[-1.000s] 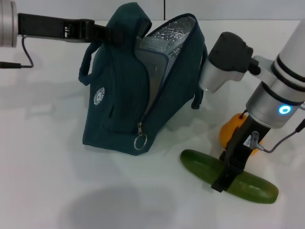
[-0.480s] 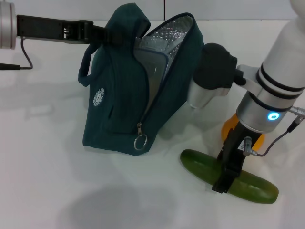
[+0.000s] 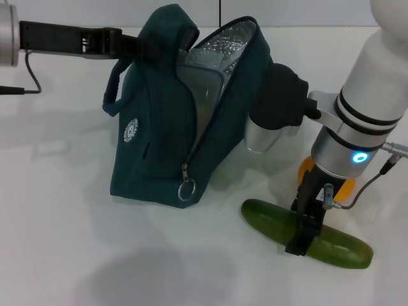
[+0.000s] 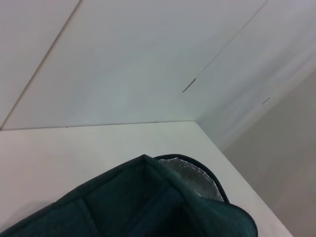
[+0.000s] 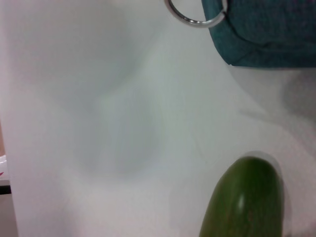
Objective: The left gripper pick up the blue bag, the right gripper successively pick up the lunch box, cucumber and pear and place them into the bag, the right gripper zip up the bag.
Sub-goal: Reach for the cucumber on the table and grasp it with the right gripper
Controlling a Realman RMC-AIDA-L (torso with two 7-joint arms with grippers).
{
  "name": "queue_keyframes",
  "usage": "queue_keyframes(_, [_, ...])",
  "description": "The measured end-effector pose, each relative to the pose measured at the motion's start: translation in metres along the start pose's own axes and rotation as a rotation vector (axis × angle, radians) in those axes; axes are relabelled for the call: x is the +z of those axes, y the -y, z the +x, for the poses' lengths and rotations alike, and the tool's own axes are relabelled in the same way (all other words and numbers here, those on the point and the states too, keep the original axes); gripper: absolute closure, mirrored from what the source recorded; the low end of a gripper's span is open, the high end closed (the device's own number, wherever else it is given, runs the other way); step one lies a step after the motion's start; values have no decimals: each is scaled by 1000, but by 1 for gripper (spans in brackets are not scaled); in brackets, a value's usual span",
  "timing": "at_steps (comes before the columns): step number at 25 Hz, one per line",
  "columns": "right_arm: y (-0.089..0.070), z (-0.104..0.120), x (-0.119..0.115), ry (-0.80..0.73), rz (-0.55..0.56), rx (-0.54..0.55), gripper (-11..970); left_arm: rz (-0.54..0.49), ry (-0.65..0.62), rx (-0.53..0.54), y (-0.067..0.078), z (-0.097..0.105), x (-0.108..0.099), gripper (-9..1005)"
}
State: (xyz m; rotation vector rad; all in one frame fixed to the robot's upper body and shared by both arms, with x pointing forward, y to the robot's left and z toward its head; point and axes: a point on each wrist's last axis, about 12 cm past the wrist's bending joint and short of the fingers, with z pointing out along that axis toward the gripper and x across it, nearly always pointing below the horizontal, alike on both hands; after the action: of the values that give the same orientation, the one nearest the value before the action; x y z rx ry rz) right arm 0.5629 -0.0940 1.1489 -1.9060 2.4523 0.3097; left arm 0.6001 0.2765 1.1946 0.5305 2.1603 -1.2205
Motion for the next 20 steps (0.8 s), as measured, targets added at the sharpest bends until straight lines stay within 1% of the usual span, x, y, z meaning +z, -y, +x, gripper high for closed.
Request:
queue_keyframes(18, [-3, -3, 2, -25, 14, -17, 141, -5, 4, -3, -1, 1, -3, 945])
queue_keyframes(20, [-3, -3, 2, -24, 14, -16, 313, -5, 4, -3, -1, 1, -3, 945])
